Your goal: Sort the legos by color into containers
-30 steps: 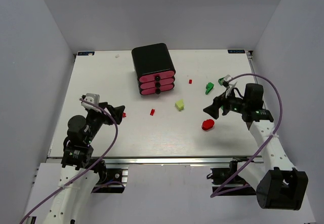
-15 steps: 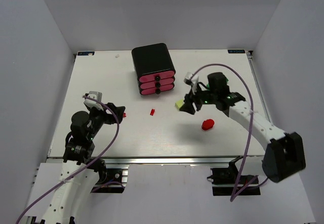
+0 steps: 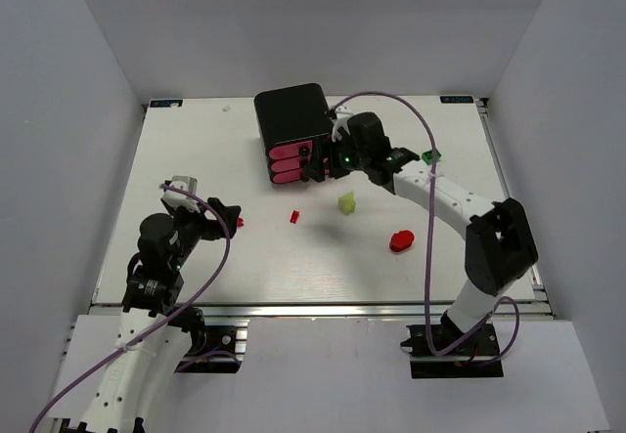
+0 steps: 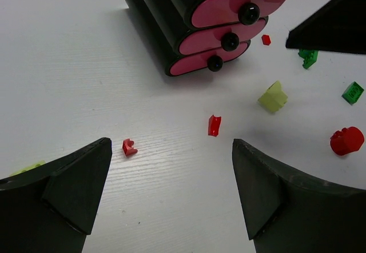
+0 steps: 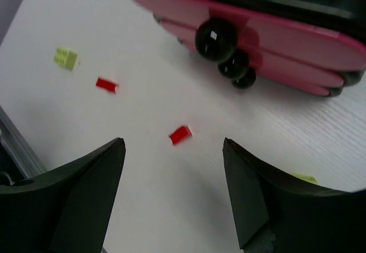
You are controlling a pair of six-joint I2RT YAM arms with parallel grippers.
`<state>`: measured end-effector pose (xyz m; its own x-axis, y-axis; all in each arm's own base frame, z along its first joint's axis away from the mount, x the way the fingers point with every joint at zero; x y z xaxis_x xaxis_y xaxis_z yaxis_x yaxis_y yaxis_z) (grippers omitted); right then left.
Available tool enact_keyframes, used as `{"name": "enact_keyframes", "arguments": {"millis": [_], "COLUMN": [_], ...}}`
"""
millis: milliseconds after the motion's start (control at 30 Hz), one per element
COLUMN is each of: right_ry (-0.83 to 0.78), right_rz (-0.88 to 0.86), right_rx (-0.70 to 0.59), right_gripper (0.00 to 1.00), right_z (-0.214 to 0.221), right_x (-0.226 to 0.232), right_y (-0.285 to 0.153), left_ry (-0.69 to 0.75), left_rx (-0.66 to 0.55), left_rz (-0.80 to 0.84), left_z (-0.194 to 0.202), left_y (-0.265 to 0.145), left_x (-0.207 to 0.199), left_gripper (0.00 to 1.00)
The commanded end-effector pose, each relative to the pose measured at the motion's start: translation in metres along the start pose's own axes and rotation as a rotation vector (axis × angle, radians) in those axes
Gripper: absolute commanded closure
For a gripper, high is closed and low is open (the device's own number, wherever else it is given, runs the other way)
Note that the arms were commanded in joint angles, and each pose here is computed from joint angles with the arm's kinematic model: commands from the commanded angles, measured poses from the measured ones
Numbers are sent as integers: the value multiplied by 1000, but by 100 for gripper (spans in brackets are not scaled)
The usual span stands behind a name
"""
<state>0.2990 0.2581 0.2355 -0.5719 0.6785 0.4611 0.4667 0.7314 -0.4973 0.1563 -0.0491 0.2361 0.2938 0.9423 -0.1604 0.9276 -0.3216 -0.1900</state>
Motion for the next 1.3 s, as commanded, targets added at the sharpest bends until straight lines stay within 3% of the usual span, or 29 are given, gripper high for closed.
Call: {"name": "enact_keyframes", "arguments": {"millis": [0,133,333,1067,1267], "right_ry": [133,223,303,340,348], "right_rz": [93,140,172,187,177], "right_rx": [-158,-157,-150,-159,-180], "right_gripper": [25,24,33,52,63], "right_z": [-40,-52,-50,-52,-50], "right_x": [15,15,10,-4,-5], "right_y": [14,32,47,76,74], "left_ry": [-5,-4,-5,-6,-7], "left_rx": [-18,-20,-18,-16,-13], "left_rz": [-12,-14,-11,-2,-2], "left_z": [-7,-8,-7,-7,-7], "left_y": [-2,-2,-2,-1,-1], "left_x": [-1,-1,-1,-1,-1], "left_gripper": [5,5,5,5,5]}}
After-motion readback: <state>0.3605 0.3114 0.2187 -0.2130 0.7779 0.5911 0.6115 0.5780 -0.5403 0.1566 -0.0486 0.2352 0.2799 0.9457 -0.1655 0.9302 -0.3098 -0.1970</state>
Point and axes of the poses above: each gripper's point midway between its finger pads, its own y axis out along the fingers, its own x axis along the line the jaws close on, z = x × y, the point moved 10 cm from there along -y, back along the fingers, and after that the axes turned 6 degrees about y, right-handed, at the moved point
